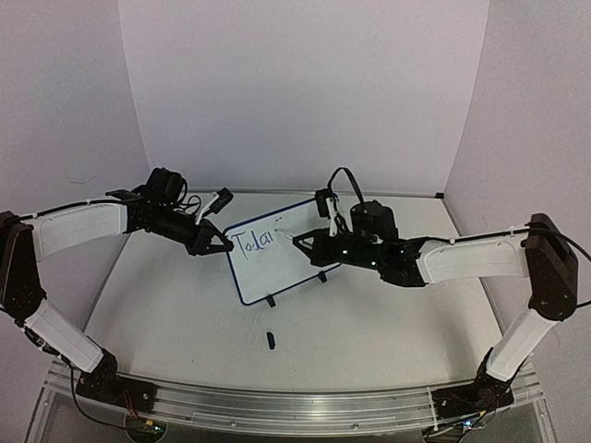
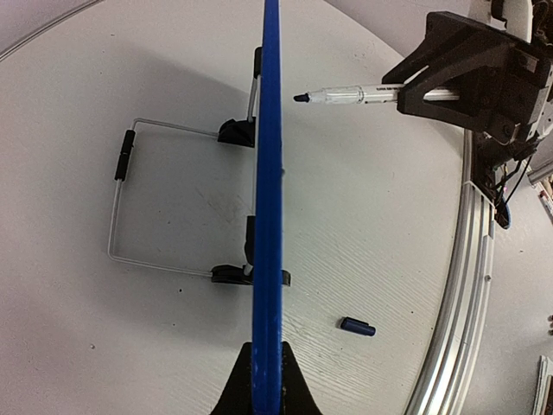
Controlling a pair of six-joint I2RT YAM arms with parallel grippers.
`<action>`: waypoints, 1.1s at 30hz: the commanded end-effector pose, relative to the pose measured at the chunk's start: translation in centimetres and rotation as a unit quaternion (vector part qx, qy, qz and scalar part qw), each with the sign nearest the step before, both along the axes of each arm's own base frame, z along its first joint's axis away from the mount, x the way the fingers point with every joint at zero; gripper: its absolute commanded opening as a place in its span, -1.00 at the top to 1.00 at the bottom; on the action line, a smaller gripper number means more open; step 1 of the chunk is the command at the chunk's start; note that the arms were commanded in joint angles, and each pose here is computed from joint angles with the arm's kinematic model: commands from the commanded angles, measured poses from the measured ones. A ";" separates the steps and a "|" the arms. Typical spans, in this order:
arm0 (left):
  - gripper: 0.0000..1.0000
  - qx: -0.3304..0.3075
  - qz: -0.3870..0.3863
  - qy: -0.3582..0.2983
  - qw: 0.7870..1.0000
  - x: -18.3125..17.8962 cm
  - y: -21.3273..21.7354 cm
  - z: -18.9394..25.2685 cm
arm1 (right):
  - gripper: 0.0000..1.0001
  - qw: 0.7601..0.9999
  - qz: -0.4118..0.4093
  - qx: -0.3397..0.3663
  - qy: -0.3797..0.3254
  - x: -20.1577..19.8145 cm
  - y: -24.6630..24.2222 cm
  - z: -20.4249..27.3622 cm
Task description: Write a sentence on the whiteboard
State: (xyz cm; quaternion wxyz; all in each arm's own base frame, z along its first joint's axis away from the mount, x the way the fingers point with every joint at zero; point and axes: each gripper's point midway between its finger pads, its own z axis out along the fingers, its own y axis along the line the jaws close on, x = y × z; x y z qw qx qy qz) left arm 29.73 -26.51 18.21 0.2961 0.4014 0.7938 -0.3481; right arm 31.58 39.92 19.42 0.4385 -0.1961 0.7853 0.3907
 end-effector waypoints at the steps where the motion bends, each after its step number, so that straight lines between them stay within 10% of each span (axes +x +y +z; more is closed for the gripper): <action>1: 1.00 0.022 0.000 0.000 1.000 0.1 0.2 -0.3 | 1.00 0.999 -0.016 0.013 -0.030 0.9 -0.3 2.1; 33: 1.00 0.024 0.001 0.000 1.000 0.1 0.3 -0.4 | 1.00 1.000 -0.015 -0.001 -0.004 1.2 0.3 -1.1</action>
